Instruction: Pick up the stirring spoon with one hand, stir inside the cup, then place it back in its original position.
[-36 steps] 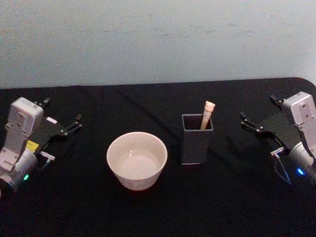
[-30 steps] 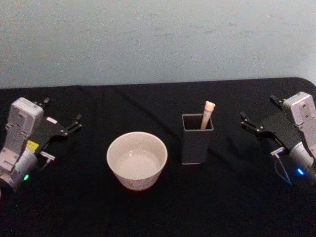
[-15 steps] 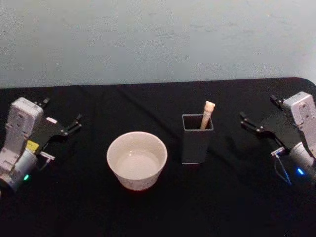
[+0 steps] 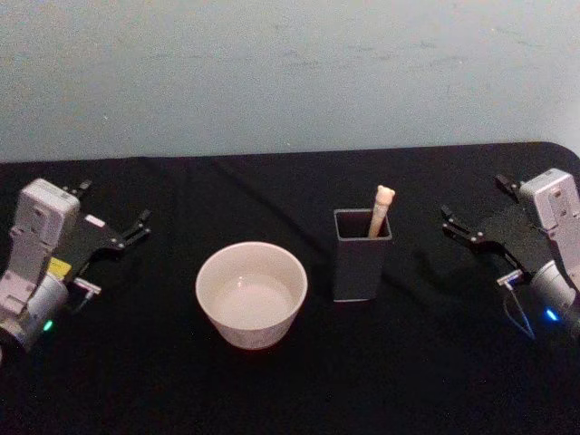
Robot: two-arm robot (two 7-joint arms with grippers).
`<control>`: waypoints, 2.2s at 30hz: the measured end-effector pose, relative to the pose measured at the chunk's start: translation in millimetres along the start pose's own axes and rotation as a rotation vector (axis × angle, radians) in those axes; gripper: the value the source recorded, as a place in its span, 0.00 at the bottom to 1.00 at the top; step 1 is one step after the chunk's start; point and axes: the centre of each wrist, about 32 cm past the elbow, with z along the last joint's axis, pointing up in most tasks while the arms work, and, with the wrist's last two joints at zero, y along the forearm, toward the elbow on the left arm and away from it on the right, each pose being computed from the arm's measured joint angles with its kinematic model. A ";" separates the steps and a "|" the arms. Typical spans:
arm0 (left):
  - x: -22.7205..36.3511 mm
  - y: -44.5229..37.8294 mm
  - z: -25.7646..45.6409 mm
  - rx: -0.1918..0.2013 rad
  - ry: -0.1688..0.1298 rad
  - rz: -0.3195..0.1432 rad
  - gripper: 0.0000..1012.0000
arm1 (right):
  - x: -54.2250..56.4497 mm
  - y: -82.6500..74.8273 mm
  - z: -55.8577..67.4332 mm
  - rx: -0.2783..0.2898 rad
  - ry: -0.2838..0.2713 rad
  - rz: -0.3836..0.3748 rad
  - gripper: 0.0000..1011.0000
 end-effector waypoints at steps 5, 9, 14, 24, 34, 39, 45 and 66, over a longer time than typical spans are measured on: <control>0.0 0.0 0.0 0.000 0.000 0.000 0.99 | 0.0 0.0 0.0 0.000 0.000 0.000 0.99; 0.0 0.0 0.0 0.000 0.000 0.000 0.99 | 0.0 0.0 0.0 0.000 0.000 0.000 0.99; 0.0 0.0 0.0 0.000 0.000 0.000 0.99 | 5.5 -0.6 3.1 0.018 0.020 -0.005 0.99; 0.0 0.0 0.0 0.000 0.000 0.000 0.99 | 21.5 -21.3 13.8 0.090 0.132 0.136 0.99; 0.0 0.0 0.0 0.000 0.000 0.000 0.99 | 13.9 -32.4 21.7 0.150 0.233 0.307 0.99; 0.0 0.0 0.0 0.000 0.000 0.000 0.99 | 7.3 -25.9 24.0 0.159 0.271 0.361 0.99; 0.0 0.0 0.0 0.000 0.000 0.000 0.99 | -0.7 -11.3 24.7 0.152 0.310 0.393 0.99; 0.0 0.0 0.0 0.000 0.000 0.000 0.99 | -6.4 22.6 22.7 0.122 0.412 0.409 0.99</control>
